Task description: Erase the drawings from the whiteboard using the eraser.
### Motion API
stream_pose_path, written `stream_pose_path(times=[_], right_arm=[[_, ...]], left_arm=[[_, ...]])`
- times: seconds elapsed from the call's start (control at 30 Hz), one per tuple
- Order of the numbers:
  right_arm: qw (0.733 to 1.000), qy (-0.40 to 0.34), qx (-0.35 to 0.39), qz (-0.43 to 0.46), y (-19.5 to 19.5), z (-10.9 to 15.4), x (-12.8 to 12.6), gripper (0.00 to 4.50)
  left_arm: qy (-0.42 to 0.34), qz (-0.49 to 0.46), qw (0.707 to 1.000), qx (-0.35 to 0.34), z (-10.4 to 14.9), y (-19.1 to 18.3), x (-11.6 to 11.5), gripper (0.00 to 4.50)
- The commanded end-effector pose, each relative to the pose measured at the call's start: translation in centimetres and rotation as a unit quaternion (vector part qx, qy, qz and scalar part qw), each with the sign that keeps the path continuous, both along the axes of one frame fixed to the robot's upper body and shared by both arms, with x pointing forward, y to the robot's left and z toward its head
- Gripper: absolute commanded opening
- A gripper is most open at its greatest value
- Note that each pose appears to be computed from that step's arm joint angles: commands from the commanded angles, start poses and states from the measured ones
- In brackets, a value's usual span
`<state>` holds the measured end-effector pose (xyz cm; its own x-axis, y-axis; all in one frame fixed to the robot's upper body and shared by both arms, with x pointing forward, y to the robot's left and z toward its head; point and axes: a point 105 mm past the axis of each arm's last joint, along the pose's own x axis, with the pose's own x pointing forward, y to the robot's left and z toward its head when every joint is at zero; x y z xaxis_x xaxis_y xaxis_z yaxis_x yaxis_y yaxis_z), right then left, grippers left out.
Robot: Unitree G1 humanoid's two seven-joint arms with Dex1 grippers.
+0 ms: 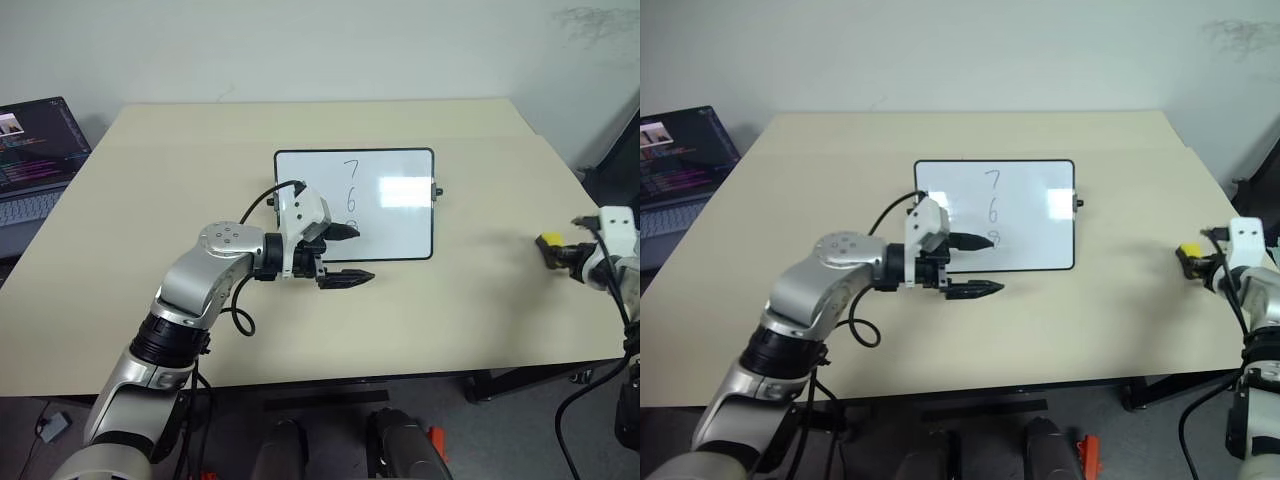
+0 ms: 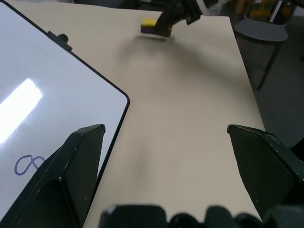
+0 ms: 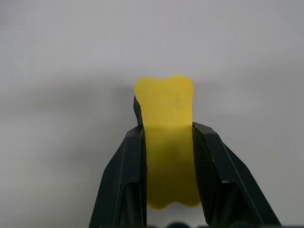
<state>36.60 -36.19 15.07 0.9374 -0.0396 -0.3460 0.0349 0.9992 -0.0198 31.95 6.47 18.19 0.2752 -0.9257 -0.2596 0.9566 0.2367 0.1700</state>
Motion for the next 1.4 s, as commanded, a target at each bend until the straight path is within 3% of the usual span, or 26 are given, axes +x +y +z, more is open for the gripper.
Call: stream_pose_path(times=[0.03, 0.13, 0.5, 0.7, 0.93, 1.1, 1.4], right_arm=[[0.997, -0.070, -0.010, 0.015, 1.5, 4.9, -0.2, 0.99], [0.992, -0.106, -0.014, 0.060, 4.9, 7.2, 0.0, 0.99], [0.960, -0.199, -0.032, 0.194, 14.3, 10.9, 0.9, 0.99], [0.924, -0.252, -0.059, 0.280, 20.3, 13.1, 1.3, 0.99], [0.893, -0.300, -0.083, 0.326, 26.4, 13.3, 2.7, 0.99], [0.863, -0.306, -0.152, 0.371, 29.8, 11.9, 3.4, 0.99], [0.864, -0.248, -0.187, 0.395, 31.3, 9.4, 6.6, 0.99]], left_arm=[[-0.025, 0.008, 1.000, -0.009, 1.3, 0.8, 0.1, 4.50], [-0.027, 0.022, 0.999, -0.010, 1.6, 1.6, 0.4, 4.50], [-0.031, 0.136, 0.990, -0.018, 2.7, 7.4, 1.1, 4.50], [-0.051, 0.212, 0.976, -0.009, 3.5, 11.2, 1.0, 4.50], [-0.082, 0.259, 0.962, -0.009, 5.5, 13.6, 1.1, 4.50], [-0.082, 0.254, 0.964, -0.011, 5.8, 13.2, 0.8, 4.50], [-0.075, 0.238, 0.968, -0.008, 5.5, 12.1, -0.1, 4.50]])
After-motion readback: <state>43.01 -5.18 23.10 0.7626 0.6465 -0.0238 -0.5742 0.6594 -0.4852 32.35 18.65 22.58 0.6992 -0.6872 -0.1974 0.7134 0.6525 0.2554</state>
